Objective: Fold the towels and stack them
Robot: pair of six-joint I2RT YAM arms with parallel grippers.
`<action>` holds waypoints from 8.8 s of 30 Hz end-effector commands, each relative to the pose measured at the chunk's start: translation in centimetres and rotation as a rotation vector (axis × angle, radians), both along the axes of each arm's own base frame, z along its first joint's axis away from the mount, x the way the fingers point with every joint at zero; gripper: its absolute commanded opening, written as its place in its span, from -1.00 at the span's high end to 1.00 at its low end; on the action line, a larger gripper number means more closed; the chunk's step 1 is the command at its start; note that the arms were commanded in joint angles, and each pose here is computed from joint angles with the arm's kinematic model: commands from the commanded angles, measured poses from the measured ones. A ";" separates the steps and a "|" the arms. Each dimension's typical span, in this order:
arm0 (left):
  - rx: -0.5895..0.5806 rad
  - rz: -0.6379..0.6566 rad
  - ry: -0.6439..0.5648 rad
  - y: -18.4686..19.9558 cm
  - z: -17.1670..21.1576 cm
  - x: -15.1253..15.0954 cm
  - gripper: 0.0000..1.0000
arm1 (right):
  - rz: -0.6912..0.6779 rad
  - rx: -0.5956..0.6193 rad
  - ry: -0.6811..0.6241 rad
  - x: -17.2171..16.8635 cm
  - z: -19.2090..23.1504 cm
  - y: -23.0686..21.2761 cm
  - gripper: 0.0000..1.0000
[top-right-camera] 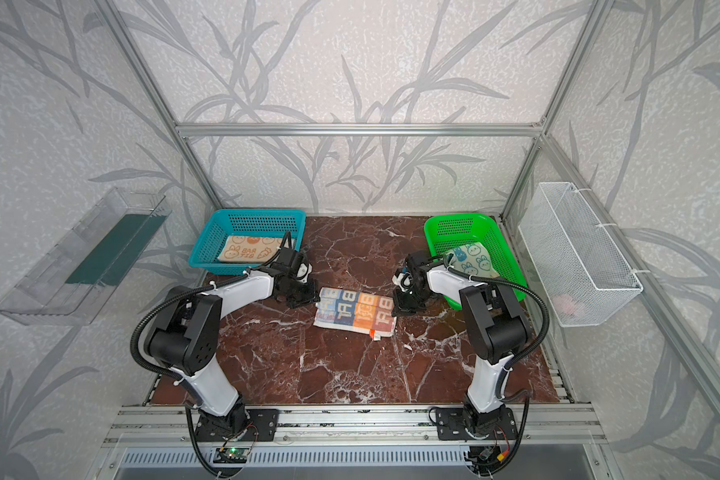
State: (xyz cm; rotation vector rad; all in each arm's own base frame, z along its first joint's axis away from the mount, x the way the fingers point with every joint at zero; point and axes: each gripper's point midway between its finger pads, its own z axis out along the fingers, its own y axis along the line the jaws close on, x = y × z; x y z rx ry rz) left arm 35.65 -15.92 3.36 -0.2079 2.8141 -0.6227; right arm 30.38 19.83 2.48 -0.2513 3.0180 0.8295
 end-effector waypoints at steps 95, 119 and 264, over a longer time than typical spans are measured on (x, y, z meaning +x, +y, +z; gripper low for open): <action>0.074 -0.094 -0.006 -2.6 4.8 -1.0 -0.98 | -0.090 -0.072 -0.084 2.6 6.0 -2.3 -0.98; 0.027 -0.158 0.116 -6.5 -0.5 0.2 -0.98 | -0.076 -0.049 -0.002 2.8 1.4 0.6 -0.98; 0.901 0.073 -0.039 28.6 11.8 17.5 1.00 | 0.183 0.147 -0.395 14.1 12.0 21.3 -0.98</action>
